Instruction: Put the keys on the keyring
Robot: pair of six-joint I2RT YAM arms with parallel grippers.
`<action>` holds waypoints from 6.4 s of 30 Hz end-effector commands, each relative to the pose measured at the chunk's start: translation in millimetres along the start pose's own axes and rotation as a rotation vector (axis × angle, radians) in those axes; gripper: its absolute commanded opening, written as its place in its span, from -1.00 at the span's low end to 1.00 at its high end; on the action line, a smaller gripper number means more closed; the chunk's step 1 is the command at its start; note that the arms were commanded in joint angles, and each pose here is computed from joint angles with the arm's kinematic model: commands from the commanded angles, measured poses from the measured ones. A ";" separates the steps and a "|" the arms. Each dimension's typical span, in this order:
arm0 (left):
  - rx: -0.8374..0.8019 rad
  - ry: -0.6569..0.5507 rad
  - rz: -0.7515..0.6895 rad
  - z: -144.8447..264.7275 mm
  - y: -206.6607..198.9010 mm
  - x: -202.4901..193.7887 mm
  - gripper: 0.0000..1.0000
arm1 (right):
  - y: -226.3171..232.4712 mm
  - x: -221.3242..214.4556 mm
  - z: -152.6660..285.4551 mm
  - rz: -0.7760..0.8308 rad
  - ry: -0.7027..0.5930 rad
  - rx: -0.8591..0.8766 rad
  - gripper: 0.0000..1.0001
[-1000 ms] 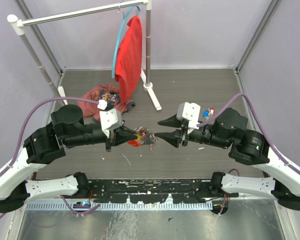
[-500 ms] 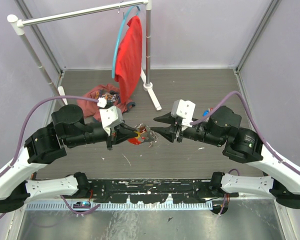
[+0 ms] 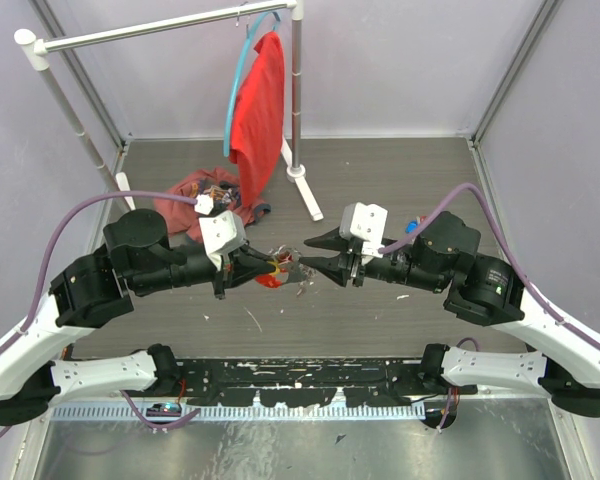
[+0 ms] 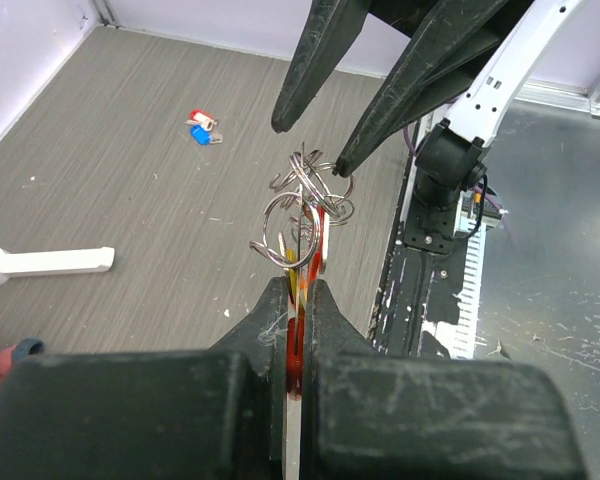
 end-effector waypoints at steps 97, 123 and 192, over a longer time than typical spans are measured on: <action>-0.156 0.057 0.085 -8.3 -19.8 3.7 -1.00 | 14.5 33.2 32.0 0.165 -0.048 0.319 -0.99; -0.421 -0.010 0.086 -6.1 -46.1 6.7 -0.78 | 15.1 60.7 53.5 0.113 -0.345 0.189 -0.99; 0.431 -0.019 0.507 8.1 73.4 -96.2 0.00 | 180.9 -249.2 -82.6 -0.665 0.724 0.487 0.00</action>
Point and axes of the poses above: each gripper's point midway between its finger pads, its own z axis back along the fingers, its own y axis along the line the jaws close on, x = y × z, the point moved 7 cm from there along z, back along the fingers, and after that the axes turned 14 degrees about z, right-handed, at the moved point
